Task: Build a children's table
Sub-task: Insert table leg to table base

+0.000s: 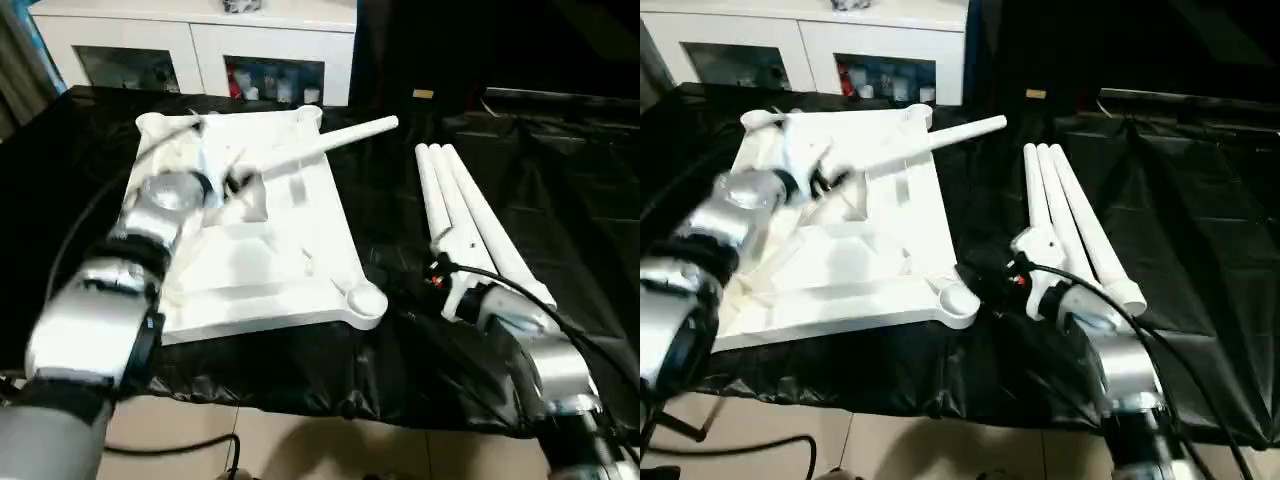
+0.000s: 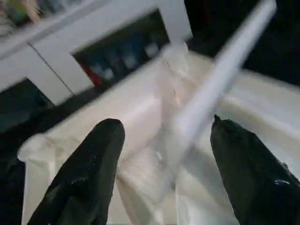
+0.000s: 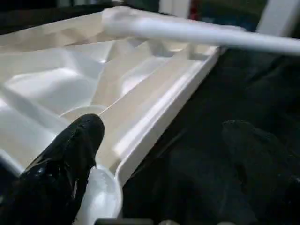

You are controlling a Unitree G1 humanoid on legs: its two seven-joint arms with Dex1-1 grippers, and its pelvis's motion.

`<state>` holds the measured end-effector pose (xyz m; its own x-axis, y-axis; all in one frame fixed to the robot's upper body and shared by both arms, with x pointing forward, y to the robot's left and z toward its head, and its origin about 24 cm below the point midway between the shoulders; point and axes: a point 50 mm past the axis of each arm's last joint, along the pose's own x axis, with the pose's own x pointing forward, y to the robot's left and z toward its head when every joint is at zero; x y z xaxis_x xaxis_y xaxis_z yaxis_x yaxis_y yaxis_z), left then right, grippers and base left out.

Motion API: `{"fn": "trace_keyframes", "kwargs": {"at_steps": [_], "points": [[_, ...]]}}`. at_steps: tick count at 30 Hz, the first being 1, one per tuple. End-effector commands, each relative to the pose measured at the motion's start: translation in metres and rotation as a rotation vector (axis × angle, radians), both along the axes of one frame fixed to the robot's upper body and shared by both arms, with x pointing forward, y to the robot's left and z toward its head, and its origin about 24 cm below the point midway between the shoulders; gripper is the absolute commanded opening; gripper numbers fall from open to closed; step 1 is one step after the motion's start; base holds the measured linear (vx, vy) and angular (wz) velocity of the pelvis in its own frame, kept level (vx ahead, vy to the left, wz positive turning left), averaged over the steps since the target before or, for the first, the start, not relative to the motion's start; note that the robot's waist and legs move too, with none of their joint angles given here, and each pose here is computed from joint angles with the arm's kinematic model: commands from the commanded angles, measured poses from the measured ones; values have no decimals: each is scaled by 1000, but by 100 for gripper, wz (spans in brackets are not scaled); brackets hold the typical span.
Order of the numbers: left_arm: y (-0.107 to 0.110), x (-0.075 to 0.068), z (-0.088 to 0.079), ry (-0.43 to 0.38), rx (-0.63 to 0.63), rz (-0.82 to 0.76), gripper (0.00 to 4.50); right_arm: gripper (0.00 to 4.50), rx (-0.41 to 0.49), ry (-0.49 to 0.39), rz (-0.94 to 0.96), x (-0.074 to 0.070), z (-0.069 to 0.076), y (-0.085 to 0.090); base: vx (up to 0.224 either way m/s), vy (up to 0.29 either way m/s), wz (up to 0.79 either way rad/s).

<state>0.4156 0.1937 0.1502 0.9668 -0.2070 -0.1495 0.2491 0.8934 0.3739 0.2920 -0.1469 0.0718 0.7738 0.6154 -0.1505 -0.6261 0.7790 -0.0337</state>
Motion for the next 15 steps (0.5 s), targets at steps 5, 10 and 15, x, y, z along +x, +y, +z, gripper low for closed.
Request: {"fn": "trace_keyframes", "kwargs": {"at_steps": [5,10,15], "points": [[4,-5,5,-147,-298,48,333,450,75,-47,-174,-2,24,-9,0,0,0],[17,-45,-10,-270,-276,43,333,450,123,-67,-224,-13,35,-9,0,0,0],[27,-77,-20,-262,-330,85,333,450,152,-47,-232,-22,30,-4,0,0,0]]}}
